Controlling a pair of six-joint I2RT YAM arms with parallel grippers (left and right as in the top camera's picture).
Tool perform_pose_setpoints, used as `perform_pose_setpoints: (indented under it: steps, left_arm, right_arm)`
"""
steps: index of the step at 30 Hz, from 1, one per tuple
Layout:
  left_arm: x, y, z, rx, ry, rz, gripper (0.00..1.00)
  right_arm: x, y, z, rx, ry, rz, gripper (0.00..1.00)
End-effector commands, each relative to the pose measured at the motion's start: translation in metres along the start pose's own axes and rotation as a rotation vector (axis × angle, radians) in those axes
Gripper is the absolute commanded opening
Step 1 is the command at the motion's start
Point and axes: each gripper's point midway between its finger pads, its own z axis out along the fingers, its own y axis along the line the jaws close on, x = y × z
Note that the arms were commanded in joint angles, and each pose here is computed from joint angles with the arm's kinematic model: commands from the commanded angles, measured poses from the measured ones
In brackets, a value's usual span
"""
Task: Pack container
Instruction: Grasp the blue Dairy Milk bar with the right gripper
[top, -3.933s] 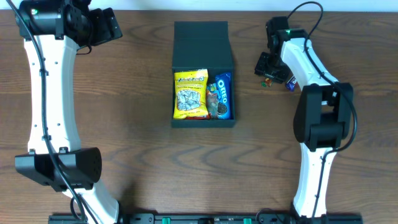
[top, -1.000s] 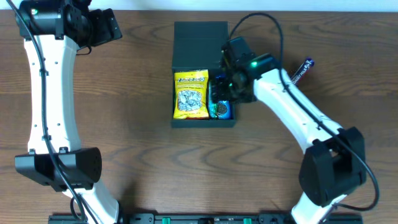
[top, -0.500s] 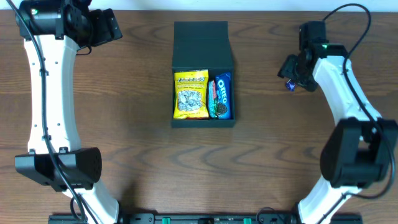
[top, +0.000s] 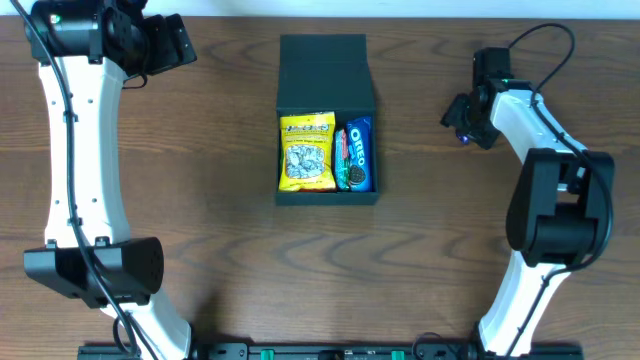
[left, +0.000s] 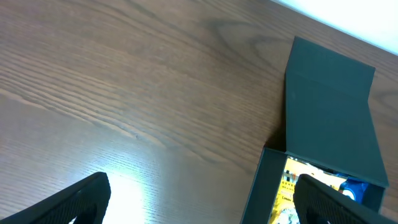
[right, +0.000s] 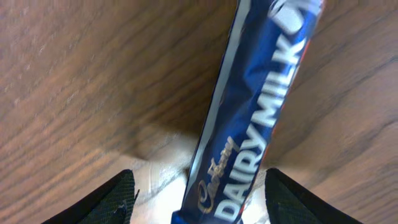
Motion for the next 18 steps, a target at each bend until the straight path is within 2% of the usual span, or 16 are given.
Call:
perform_pose_setpoints:
  steps: [1,7,13,18]
  left_arm:
    - [-0.005,0.001,-0.008,0.001,-0.023,0.001,0.95]
    - [-0.005,0.0,-0.008,0.002,-0.025,0.001,0.95]
    - [-0.006,0.0,-0.008,0.002,-0.027,0.001,0.95]
    - [-0.006,0.0,-0.008,0.002,-0.027,0.001,0.95]
  right_arm:
    - [-0.007,-0.009,0.007,0.011,0.0,0.042,0.63]
    - [-0.001,-0.011,0.016,0.0,0.034,0.047,0.46]
    - [0.002,-0.008,0.017,-0.02,0.053,0.047,0.14]
    - [0.001,0.001,0.001,-0.059,0.092,-0.031,0.12]
